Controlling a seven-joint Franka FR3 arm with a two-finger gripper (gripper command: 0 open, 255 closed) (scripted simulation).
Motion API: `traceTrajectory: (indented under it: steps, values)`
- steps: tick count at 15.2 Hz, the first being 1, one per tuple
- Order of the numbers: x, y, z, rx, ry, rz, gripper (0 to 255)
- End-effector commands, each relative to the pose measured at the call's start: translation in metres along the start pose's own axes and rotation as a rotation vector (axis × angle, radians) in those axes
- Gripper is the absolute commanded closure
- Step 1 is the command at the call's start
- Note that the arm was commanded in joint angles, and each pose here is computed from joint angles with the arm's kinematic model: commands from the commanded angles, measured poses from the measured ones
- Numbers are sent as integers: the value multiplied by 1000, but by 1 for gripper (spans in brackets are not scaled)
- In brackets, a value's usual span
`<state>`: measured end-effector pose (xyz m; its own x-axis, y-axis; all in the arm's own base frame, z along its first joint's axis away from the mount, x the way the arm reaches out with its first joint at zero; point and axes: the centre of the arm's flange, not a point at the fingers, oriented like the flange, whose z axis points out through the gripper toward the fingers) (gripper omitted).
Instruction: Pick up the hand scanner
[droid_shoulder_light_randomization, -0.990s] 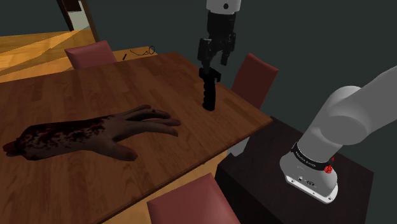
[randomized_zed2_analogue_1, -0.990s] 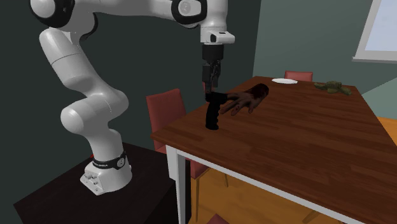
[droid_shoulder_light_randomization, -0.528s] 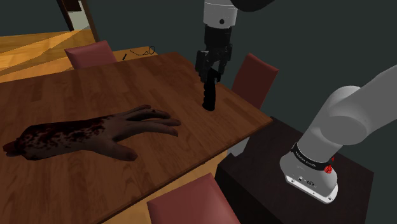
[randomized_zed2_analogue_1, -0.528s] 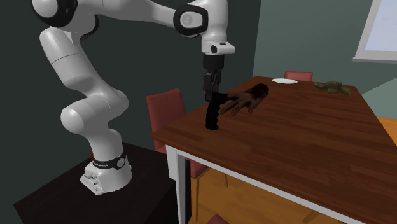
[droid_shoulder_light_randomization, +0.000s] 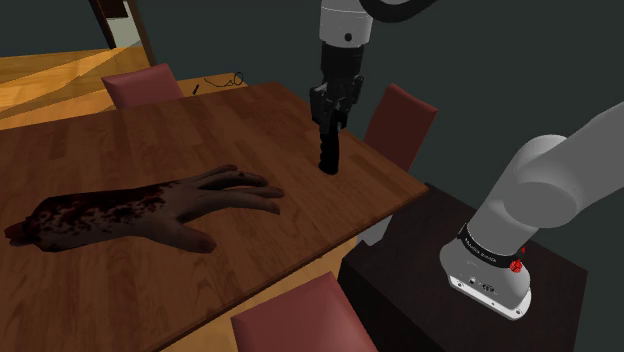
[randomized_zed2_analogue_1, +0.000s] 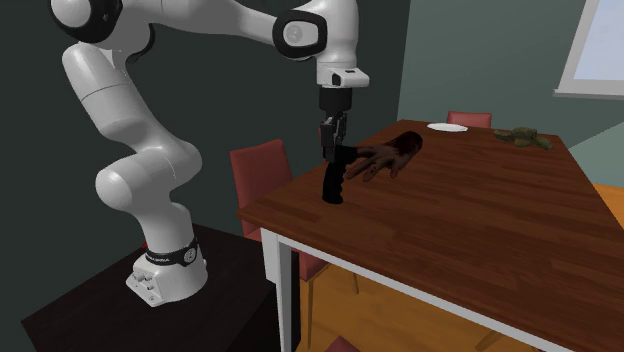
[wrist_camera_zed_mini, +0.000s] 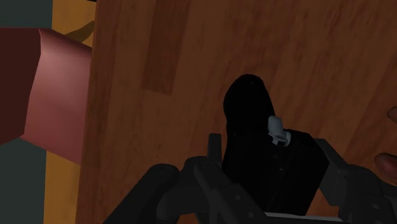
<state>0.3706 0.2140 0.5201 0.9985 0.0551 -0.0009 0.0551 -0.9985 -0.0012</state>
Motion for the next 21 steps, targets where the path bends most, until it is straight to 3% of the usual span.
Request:
traceTrajectory:
  steps: [1, 4, 21]
  values:
    - [0, 0, 0, -1, -1, 0, 255]
    - [0, 0, 0, -1, -1, 0, 255]
    - [0, 0, -80, -1, -1, 0, 255]
